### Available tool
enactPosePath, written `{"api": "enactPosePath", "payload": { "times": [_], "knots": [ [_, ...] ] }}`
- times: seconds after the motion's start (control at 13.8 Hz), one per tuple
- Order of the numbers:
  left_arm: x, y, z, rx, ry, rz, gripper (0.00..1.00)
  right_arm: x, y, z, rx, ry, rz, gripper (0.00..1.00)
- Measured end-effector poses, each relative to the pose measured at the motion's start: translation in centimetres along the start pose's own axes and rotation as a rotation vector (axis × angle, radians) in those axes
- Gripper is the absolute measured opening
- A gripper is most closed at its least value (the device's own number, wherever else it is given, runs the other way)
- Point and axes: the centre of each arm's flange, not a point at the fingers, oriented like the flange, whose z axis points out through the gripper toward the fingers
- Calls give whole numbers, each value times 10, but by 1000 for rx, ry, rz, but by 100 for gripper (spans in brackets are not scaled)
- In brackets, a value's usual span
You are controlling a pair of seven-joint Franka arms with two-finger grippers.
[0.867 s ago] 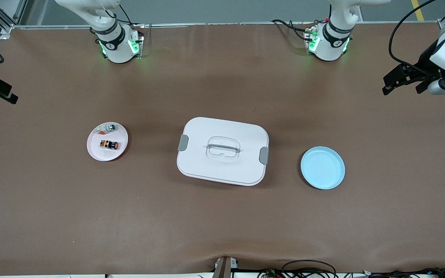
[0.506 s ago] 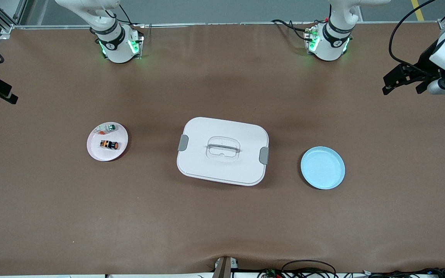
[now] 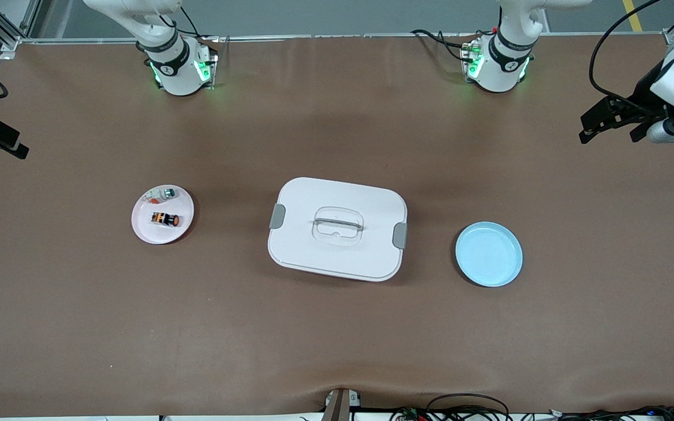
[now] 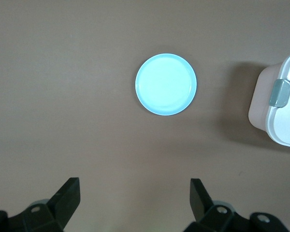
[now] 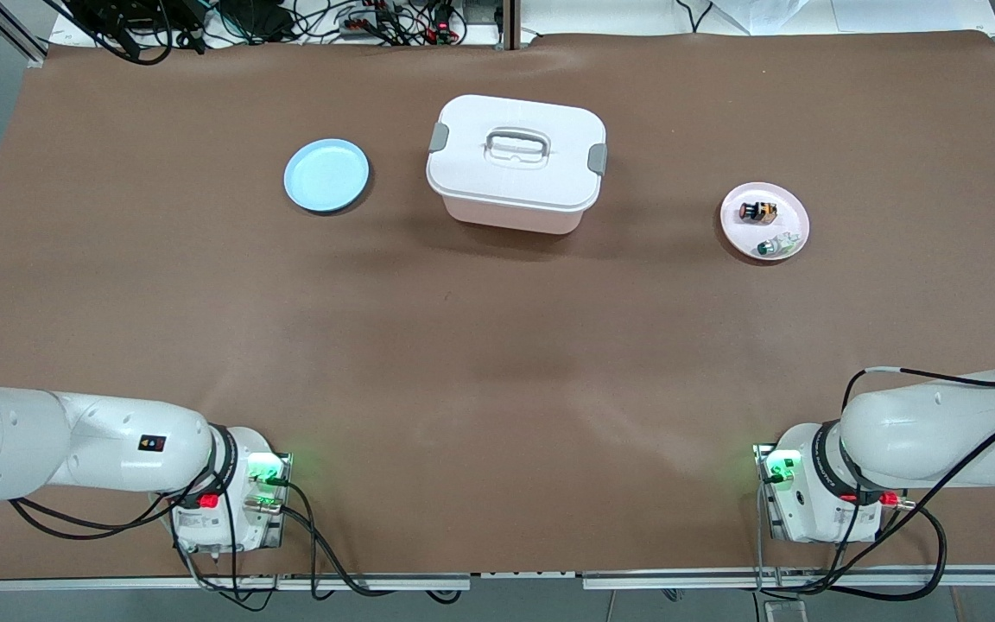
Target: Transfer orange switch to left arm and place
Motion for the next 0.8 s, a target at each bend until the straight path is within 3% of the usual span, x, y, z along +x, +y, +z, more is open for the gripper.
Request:
{"api": "enactPosePath", "payload": {
  "times": [0.8],
  "knots": [
    [0,1,0,0,0,2,100,2,16,3,0,3,29,100]
  ]
}}
